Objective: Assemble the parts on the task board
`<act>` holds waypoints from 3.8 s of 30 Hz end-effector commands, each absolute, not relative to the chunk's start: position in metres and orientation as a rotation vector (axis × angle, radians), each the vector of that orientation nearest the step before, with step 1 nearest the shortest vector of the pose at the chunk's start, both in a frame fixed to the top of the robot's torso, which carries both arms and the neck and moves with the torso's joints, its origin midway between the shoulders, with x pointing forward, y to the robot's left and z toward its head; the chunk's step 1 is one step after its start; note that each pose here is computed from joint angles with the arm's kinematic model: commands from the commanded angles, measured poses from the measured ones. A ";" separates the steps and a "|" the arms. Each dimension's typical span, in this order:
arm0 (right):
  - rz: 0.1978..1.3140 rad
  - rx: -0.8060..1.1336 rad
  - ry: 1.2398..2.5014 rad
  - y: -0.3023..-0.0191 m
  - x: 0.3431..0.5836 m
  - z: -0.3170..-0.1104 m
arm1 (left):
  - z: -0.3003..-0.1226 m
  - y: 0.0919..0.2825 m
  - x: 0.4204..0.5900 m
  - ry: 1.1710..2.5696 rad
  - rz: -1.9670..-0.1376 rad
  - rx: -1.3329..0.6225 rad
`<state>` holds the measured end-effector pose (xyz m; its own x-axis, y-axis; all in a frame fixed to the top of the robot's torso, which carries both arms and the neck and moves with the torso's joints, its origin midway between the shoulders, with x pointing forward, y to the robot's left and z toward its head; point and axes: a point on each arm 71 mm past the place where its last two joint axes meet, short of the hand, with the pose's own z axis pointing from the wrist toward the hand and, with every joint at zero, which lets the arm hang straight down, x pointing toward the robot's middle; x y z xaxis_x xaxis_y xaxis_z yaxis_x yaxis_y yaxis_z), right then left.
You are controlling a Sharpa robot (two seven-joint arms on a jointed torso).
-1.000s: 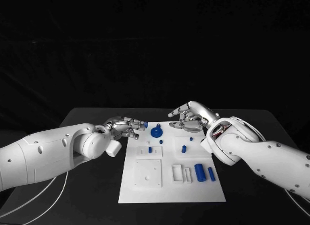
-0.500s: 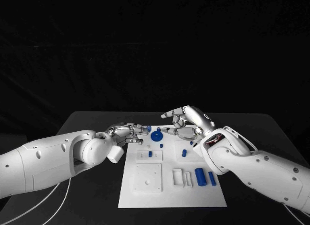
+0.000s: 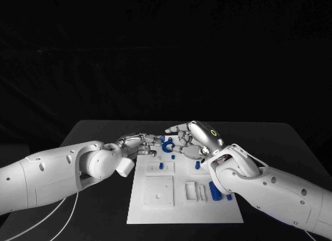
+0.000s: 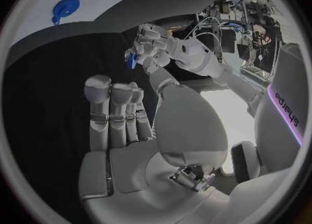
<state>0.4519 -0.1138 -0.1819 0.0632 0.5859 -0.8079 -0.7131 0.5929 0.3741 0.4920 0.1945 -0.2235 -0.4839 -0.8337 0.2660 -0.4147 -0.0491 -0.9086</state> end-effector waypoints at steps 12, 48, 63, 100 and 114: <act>0.956 -0.172 1.073 -0.111 0.450 -0.184 | -0.221 0.184 0.486 1.925 -1.656 -1.287; 0.961 -0.187 1.068 -0.112 0.449 -0.186 | -0.220 0.186 0.486 1.929 -1.665 -1.268; 0.961 -0.190 1.073 -0.113 0.449 -0.188 | -0.220 0.187 0.487 1.927 -1.675 -1.265; 0.945 -0.194 1.074 -0.108 0.448 -0.195 | -0.220 0.185 0.485 1.955 -1.694 -1.255; 0.951 -0.205 1.079 -0.105 0.448 -0.196 | -0.220 0.183 0.484 1.971 -1.704 -1.249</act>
<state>0.4493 -0.1083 -0.1941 0.1445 0.5719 -0.8075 -0.7333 0.6098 0.3007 0.4856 0.1889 -0.2235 -0.5684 -0.7596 0.3161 -0.4390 -0.0449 -0.8973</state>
